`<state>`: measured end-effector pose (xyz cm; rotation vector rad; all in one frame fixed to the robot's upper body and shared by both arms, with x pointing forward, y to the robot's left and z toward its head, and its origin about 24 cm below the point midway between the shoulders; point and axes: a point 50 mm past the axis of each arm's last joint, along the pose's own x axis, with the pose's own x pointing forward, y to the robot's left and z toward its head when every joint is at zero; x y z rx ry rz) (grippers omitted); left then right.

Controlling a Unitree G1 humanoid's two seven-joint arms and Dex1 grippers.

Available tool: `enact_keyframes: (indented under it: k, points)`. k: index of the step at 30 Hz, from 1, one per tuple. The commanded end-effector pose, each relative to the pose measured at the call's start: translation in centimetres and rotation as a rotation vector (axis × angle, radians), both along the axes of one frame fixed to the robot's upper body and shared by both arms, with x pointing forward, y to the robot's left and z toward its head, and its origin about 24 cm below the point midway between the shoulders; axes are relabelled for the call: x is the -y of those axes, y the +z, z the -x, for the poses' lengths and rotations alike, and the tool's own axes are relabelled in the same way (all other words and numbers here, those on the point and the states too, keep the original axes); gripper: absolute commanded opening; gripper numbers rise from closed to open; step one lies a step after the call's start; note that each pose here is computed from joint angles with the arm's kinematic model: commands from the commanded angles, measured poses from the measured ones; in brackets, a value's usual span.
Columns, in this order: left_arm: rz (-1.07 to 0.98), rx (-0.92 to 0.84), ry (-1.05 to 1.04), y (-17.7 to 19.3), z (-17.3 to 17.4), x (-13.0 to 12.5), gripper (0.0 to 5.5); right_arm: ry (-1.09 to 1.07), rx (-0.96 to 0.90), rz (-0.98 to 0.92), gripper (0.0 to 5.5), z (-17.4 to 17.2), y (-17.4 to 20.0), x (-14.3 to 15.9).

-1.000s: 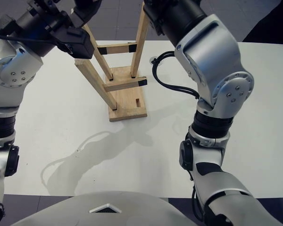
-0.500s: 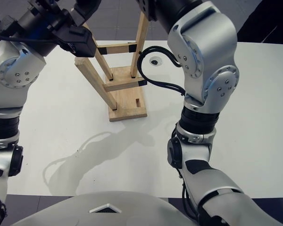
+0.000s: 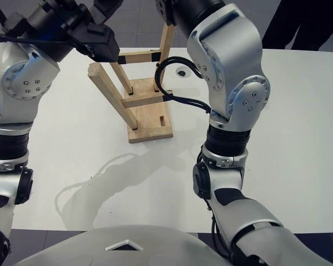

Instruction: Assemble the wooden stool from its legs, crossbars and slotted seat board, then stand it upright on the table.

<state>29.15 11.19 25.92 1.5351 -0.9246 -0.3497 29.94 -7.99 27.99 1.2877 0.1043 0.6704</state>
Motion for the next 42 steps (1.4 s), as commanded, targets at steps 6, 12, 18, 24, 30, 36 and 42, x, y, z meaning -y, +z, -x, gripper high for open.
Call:
enact_keyframes:
  k: [6, 12, 18, 24, 30, 36, 42]
  points:
    - [0.023, 0.001, -0.003, 0.17, 0.11, 0.17, 2.07, -0.012, 0.044, -0.021, 3.44, -0.55, 0.87, -0.07]
    - [0.030, -0.003, -0.016, 0.09, 0.19, 0.46, 2.07, -0.012, 0.044, -0.025, 2.33, -0.74, 0.55, -0.03]
    - [0.033, -0.008, -0.023, -0.22, 0.30, 0.63, 2.07, -0.008, 0.032, -0.017, 2.14, -0.56, 0.13, 0.06]
    - [0.029, -0.007, -0.018, -0.41, 0.45, 0.41, 2.07, -0.005, 0.020, -0.008, 2.13, -0.50, -0.03, 0.20]
    - [0.009, -0.003, -0.047, -0.45, 0.53, 0.82, 2.07, -0.018, 0.019, -0.008, 2.13, -0.58, 0.01, 0.37]
    - [-0.010, 0.002, -0.054, -0.36, 0.27, 0.87, 2.53, -0.003, 0.021, -0.023, 2.12, -0.53, 0.22, 0.21]
    - [-0.001, 0.028, -0.047, -0.11, 0.21, 0.62, 3.43, 0.003, 0.024, -0.032, 2.09, -0.42, 0.34, 0.19]
